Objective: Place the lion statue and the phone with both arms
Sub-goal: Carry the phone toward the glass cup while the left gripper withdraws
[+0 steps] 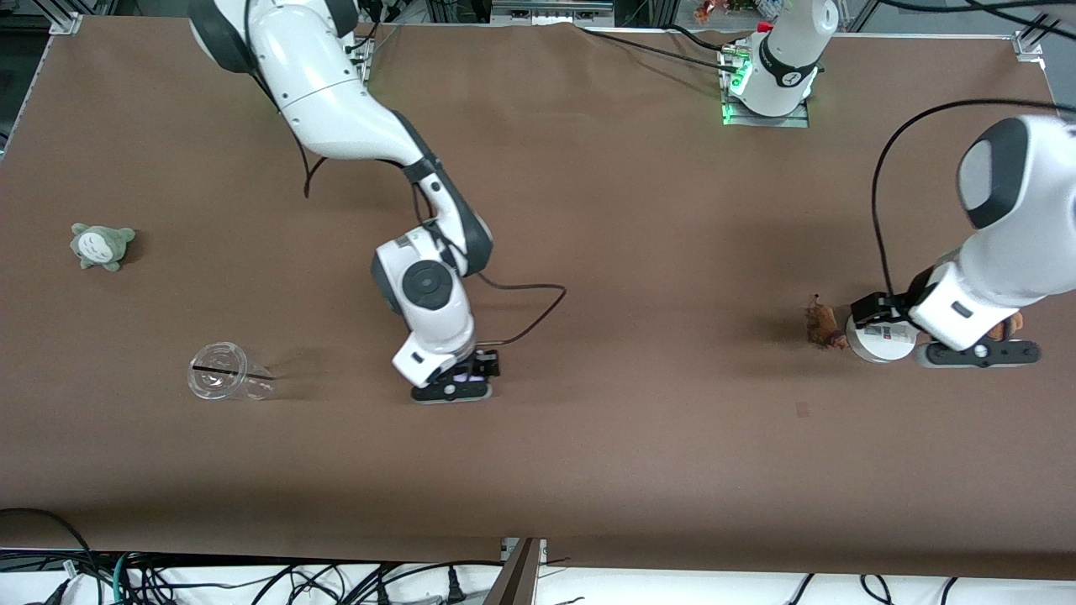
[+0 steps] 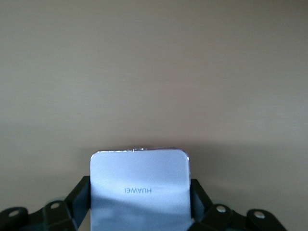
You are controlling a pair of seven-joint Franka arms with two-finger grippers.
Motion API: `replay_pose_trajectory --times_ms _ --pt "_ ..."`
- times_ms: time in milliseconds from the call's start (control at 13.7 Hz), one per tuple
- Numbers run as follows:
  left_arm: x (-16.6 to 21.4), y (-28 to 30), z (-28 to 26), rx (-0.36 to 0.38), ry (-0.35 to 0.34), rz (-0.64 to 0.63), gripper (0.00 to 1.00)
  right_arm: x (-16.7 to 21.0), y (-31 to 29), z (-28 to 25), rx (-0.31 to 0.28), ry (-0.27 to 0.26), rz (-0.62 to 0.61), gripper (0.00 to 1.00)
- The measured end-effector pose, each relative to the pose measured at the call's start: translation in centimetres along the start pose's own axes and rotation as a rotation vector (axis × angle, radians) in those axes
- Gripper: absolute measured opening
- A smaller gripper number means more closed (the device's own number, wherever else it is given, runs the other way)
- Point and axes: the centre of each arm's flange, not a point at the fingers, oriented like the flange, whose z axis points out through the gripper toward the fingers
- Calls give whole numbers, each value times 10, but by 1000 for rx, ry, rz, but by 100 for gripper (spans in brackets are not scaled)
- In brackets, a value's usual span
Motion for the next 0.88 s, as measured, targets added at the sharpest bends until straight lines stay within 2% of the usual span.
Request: replay_pose_trajectory --times_ms 220,439,585,732,878 --pt "-3 3 -41 -50 -17 -12 100 4 53 8 -14 -20 -37 85" --pt "-5 -3 -56 -73 -27 -25 100 2 99 18 0 -28 -32 85" --pt "-5 -6 -74 -77 3 -31 100 1 120 21 11 -36 -29 85" --pt "-20 -8 -108 -71 31 -33 100 1 138 22 21 -44 -29 85" --pt "-49 -20 -130 -51 -22 -53 100 2 154 23 38 -50 -33 85"
